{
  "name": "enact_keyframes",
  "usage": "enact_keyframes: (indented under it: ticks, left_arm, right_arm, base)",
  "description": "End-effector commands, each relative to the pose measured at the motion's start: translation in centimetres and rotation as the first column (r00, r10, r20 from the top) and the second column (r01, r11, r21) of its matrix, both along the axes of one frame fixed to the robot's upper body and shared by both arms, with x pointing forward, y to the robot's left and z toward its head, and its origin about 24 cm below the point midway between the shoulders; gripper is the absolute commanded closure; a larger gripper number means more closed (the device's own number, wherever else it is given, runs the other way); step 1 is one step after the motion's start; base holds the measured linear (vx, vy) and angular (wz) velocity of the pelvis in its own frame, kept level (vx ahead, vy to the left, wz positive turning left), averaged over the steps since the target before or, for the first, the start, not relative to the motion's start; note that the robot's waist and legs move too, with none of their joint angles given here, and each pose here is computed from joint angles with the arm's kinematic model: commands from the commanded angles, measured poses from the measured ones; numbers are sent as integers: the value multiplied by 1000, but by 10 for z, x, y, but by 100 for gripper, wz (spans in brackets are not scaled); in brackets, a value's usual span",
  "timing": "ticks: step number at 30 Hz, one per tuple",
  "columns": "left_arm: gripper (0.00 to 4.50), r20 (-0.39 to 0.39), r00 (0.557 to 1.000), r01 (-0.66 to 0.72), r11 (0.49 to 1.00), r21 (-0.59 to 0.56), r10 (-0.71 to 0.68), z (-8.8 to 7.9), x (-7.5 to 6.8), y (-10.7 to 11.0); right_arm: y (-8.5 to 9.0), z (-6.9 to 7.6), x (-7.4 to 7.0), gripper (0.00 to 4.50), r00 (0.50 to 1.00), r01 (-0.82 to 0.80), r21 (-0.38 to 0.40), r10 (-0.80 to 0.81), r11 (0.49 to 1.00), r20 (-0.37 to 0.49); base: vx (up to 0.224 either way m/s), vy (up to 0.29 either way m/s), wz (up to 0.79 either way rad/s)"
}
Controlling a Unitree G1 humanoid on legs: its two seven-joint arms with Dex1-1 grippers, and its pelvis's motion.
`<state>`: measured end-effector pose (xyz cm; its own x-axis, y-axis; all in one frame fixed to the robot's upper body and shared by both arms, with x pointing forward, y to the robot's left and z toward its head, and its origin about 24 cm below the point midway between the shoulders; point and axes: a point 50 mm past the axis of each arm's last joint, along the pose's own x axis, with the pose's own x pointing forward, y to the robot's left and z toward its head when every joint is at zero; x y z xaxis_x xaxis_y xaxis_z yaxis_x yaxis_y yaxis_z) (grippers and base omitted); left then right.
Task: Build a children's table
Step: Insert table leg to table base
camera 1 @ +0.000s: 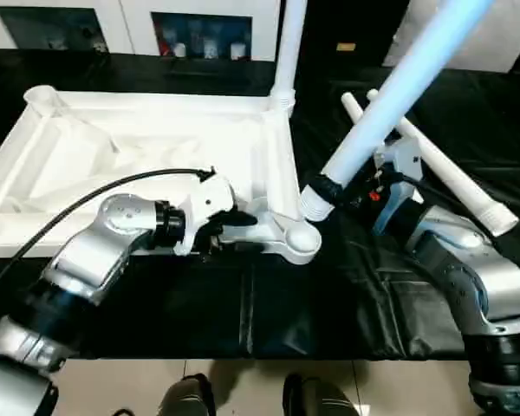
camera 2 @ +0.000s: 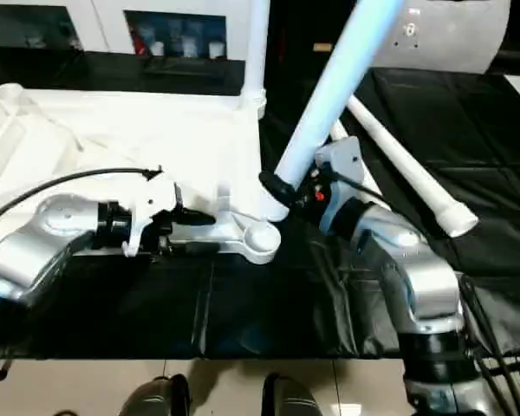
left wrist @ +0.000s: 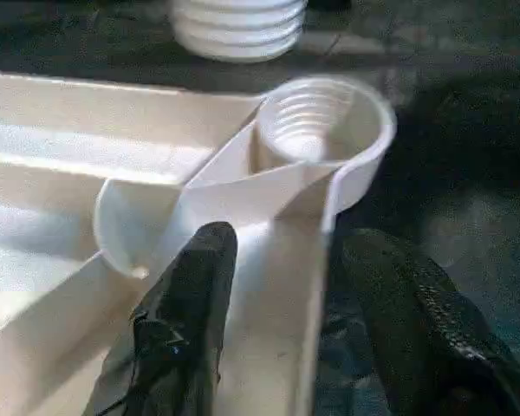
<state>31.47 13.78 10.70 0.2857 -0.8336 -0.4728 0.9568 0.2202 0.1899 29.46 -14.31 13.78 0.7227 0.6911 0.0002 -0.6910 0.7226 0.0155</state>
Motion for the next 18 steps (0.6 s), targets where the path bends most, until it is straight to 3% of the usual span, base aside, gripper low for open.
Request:
enact_keyframes:
  ticks: [1,4,7,14,18]
  left_arm:
    - [248,16,1000,20,999,47,-21,-4,4,0]
    - [284,-4,999,49,996,71,-49,-7,4,2]
    - [300,-25,997,74,994,75,-72,-8,4,4]
    - [357,-25,997,79,993,91,-77,-9,7,10]
    - [377,-33,996,81,996,31,-80,-6,6,10]
  right_arm:
    - [-2,6,-5,262,1000,-11,29,11,1000,12]
    - [-4,4,-7,262,1000,-15,18,15,1000,11]
    - [-7,-5,-10,262,997,-37,-21,36,999,-73]
    - [-7,-5,-13,262,994,-79,-20,78,997,-74]
    - [-4,-6,-15,262,988,-121,-28,118,992,-101]
  base:
    - [0,0,0]
    - [0,0,0]
    - [0,0,0]
    - [0,0,0]
    - [0,0,0]
